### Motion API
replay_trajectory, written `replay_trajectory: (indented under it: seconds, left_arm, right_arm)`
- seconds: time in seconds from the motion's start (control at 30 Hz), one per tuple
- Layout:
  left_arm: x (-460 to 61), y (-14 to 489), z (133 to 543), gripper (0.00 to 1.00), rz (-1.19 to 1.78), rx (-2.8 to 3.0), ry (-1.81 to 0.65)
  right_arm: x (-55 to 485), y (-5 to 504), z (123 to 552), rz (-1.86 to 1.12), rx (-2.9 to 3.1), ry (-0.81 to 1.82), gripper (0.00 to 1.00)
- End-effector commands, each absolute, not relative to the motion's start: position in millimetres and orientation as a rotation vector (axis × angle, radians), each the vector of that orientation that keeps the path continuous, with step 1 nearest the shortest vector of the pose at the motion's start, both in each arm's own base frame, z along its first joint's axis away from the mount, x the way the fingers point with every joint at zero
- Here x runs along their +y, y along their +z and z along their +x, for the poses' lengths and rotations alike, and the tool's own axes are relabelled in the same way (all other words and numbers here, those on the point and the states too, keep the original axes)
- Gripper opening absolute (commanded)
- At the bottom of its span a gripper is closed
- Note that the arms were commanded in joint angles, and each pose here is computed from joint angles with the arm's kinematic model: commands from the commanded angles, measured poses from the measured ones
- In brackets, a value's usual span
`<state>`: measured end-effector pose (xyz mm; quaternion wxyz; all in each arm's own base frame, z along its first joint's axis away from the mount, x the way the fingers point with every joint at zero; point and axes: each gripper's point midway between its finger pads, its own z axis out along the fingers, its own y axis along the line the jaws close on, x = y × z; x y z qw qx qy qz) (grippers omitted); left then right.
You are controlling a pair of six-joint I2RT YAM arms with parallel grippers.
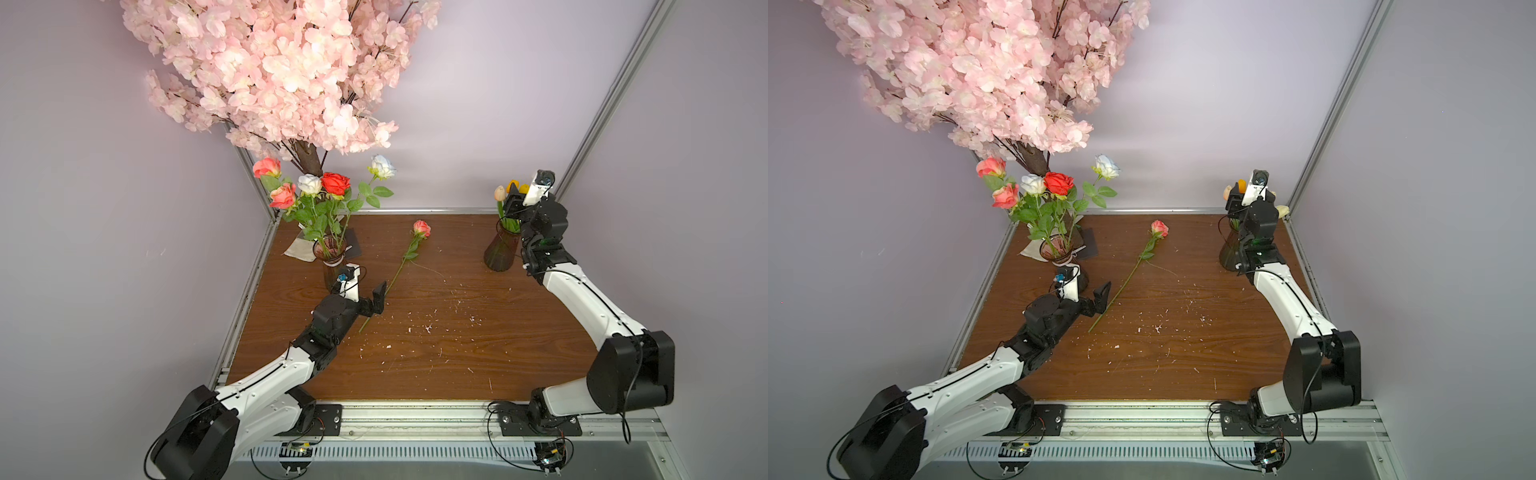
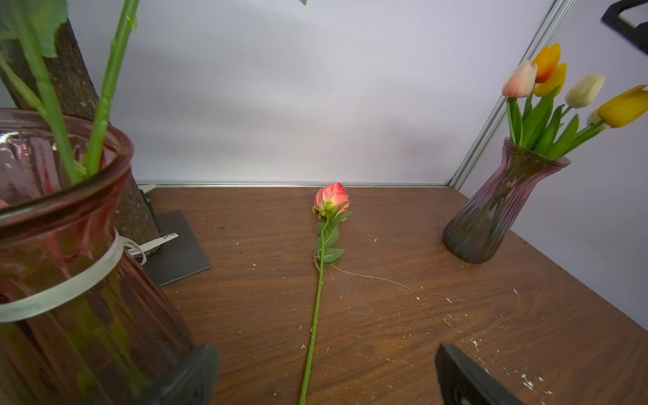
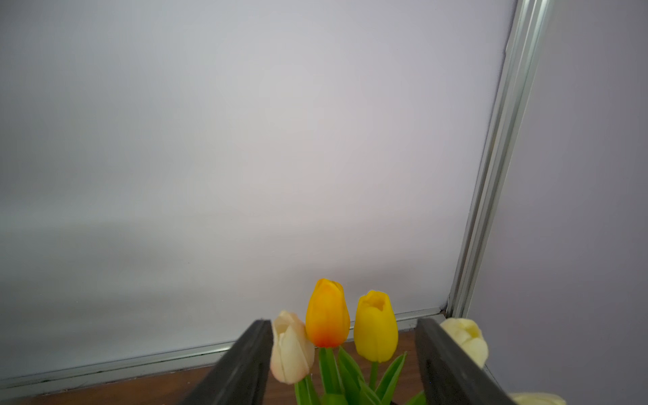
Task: Arrange the flowers in different vases according to their variety
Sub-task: Insert the flower into the vase, then pick up the flower at the center of the board.
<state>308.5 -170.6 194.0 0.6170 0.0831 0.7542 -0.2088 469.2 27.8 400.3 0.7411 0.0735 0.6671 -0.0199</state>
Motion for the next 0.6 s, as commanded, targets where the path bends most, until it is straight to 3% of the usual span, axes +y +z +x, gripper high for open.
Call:
replay_trajectory:
  seconds: [0.0, 0.17, 0.2, 0.23, 0.57]
  left_arm:
    - [-180, 207, 311, 1.0, 0.222, 1.71, -0.498]
    - [-185, 199, 317, 0.99, 0.241, 1.749, -0.484]
    - [-186, 197, 318, 1.0, 0.246, 1.758, -0.483]
    - [-187, 196, 319, 0.99, 0.248, 1.766, -0.482]
    - [-197, 177, 330, 1.0, 0.292, 1.856, -0.455]
  right_arm:
    - [30, 440, 444, 0.188, 1.402, 0.064, 0.75]
    - [43, 436, 413, 0.152, 1.457, 0.19, 0.87]
    - [47, 432, 406, 0.14, 1.471, 0.221, 0.97]
    - [50, 428, 400, 0.132, 1.485, 0.245, 0.99]
    - [78, 328, 318, 0.035, 1.68, 0.5, 1.0]
